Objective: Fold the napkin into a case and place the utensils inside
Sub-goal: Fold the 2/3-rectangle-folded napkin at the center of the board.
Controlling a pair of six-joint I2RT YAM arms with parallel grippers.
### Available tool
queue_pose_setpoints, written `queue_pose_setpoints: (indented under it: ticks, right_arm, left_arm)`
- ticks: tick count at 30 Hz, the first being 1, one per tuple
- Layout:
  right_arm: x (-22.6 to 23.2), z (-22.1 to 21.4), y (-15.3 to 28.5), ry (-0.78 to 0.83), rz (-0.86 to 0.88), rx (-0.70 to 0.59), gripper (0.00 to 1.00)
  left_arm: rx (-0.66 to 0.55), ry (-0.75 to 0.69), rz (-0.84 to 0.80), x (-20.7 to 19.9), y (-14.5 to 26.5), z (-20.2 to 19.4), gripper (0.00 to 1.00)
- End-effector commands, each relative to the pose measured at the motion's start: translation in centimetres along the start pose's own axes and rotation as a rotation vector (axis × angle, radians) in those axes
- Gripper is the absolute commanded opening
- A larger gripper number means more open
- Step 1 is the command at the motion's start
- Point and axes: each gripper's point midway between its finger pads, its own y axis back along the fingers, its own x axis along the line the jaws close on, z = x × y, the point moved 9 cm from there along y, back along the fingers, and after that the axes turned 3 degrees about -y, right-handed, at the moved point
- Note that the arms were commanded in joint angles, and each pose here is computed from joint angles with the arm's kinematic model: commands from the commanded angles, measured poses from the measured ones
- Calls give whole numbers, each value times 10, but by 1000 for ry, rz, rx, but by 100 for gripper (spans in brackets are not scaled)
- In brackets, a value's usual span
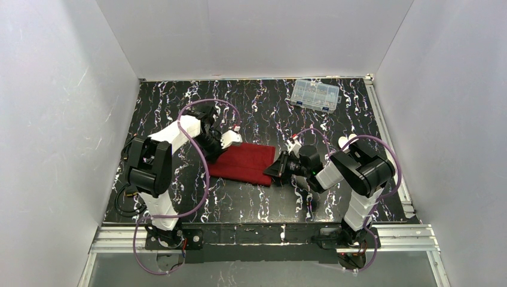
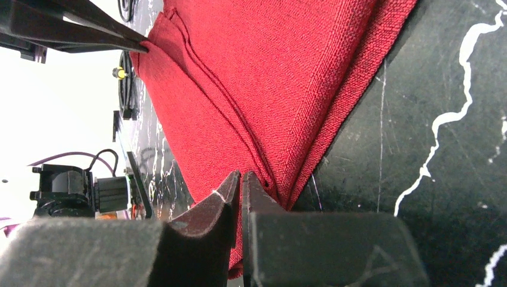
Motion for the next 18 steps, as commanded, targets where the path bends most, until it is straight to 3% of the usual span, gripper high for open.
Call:
queue_pose_setpoints:
  ticks: [1, 18]
  right_arm:
    - [-1, -3, 5, -5, -15, -8, 15]
    - [9, 2, 7, 10, 0, -7, 15]
  left_arm:
    - [-16, 9, 28, 7, 6, 7, 0]
    - [75, 43, 130, 29, -29, -9, 0]
